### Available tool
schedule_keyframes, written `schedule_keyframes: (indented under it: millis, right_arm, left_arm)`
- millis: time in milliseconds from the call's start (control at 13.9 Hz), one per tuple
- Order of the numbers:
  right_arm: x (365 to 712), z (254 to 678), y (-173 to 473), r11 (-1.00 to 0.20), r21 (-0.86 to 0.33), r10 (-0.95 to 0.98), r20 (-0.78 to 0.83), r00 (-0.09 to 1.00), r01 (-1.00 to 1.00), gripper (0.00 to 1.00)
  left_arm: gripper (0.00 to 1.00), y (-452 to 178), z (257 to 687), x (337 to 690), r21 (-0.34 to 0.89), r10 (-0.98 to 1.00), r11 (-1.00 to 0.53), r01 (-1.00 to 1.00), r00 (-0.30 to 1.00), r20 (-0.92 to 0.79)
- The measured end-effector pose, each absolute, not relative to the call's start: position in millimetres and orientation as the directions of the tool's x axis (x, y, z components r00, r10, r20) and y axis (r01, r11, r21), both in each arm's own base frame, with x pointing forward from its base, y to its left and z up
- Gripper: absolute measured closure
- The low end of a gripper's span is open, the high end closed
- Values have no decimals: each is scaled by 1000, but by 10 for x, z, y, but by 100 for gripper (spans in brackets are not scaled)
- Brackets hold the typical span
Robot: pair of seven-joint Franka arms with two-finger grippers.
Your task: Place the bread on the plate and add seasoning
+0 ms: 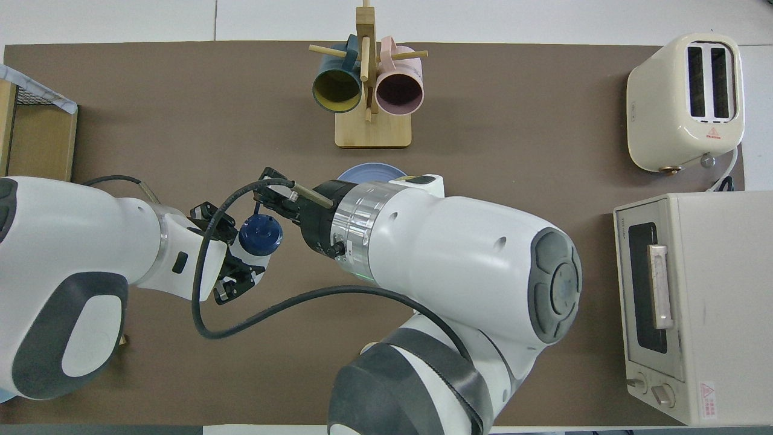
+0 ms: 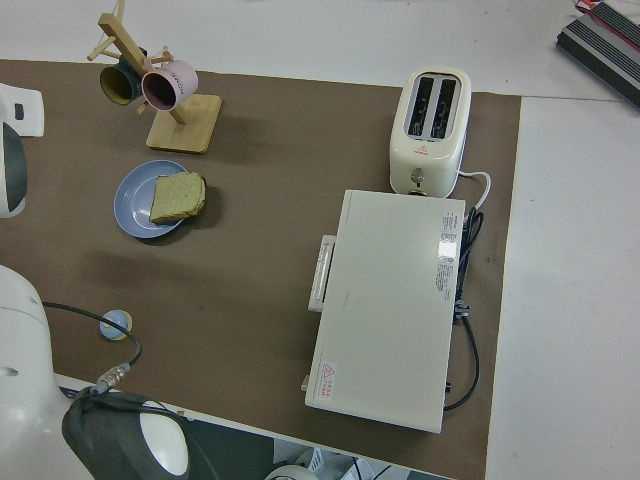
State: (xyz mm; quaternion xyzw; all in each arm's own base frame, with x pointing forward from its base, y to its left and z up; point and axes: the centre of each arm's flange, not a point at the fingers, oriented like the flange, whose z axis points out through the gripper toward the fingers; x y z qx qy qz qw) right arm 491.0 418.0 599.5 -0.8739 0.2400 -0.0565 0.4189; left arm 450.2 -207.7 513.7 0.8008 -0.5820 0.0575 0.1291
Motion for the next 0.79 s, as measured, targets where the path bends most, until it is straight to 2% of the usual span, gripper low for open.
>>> schedule_keyframes:
  millis: [359, 502, 574, 789]
  right_arm:
    - [4932, 5988, 4147, -530, -758, -472, -108, 875, -379, 89]
    - [4980, 5983, 4062, -560, -746, -455, -89, 886, -362, 73]
    - [5017, 5967, 3968, -613, -723, -413, -51, 909, -319, 61]
    - [5278, 5883, 3370, -815, -557, -245, 86, 966, -158, 28]
  left_arm:
    - [55, -2112, 5140, 4484, 139, -920, -282, -949, 309, 242]
    - [55, -2107, 5115, 4476, 145, -921, -282, -948, 310, 237]
    - [55, -2102, 5100, 4473, 147, -921, -282, -948, 311, 235]
    - [55, -2093, 5101, 4480, 146, -920, -285, -948, 313, 236]
